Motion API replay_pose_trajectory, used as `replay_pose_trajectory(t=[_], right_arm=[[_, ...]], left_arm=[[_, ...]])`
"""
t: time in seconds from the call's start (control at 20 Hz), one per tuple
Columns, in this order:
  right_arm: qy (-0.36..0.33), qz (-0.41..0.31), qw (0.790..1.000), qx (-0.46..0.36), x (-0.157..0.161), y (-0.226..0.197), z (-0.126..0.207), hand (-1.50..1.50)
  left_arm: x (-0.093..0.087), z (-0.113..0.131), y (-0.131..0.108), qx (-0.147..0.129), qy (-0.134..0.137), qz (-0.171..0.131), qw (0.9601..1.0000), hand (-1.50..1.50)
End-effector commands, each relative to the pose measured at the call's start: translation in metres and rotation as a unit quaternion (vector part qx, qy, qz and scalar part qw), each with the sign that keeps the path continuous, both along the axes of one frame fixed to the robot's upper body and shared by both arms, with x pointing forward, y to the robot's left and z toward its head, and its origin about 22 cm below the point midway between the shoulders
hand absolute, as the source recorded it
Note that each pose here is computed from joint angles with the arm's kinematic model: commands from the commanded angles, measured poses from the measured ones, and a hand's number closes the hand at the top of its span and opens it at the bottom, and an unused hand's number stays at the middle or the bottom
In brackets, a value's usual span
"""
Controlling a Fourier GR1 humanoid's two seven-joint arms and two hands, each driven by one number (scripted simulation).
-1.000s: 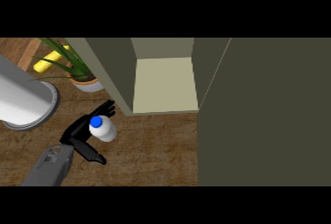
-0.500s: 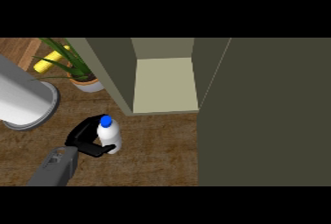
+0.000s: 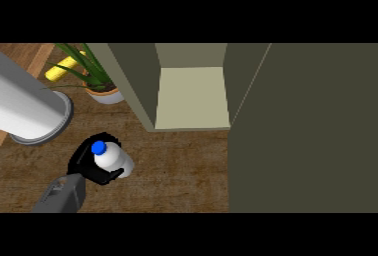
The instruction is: Pick up the bottled water, place it into the cabinet and close the cabinet
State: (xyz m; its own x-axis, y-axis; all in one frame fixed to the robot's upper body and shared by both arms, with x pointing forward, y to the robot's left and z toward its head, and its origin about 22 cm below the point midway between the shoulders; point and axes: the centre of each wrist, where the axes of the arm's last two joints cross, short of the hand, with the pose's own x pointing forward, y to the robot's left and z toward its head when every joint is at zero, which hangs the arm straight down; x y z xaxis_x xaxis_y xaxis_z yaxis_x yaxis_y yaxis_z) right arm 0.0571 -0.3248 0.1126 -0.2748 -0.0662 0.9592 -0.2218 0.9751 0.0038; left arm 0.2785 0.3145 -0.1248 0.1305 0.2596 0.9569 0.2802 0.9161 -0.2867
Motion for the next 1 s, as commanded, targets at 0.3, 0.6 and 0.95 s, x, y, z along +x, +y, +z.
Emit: replay_pose_trajectory(t=[0.3, 0.6, 0.95], right_arm=[[-0.024, 0.008, 1.000, -0.001, -0.022, 0.009, 0.040, -1.50], [-0.023, -0.004, 1.000, 0.019, -0.028, 0.021, 0.042, -1.50], [-0.023, -0.002, 1.000, 0.019, -0.020, 0.016, 0.041, -1.50]], left_arm=[[-0.040, -0.015, 0.009, -0.013, -0.115, 0.227, 0.9670, 1.50], [-0.019, 0.007, -0.028, -0.023, -0.110, 0.176, 0.9780, 1.50], [0.005, 0.041, -0.087, -0.016, -0.115, 0.147, 0.9822, 1.50]])
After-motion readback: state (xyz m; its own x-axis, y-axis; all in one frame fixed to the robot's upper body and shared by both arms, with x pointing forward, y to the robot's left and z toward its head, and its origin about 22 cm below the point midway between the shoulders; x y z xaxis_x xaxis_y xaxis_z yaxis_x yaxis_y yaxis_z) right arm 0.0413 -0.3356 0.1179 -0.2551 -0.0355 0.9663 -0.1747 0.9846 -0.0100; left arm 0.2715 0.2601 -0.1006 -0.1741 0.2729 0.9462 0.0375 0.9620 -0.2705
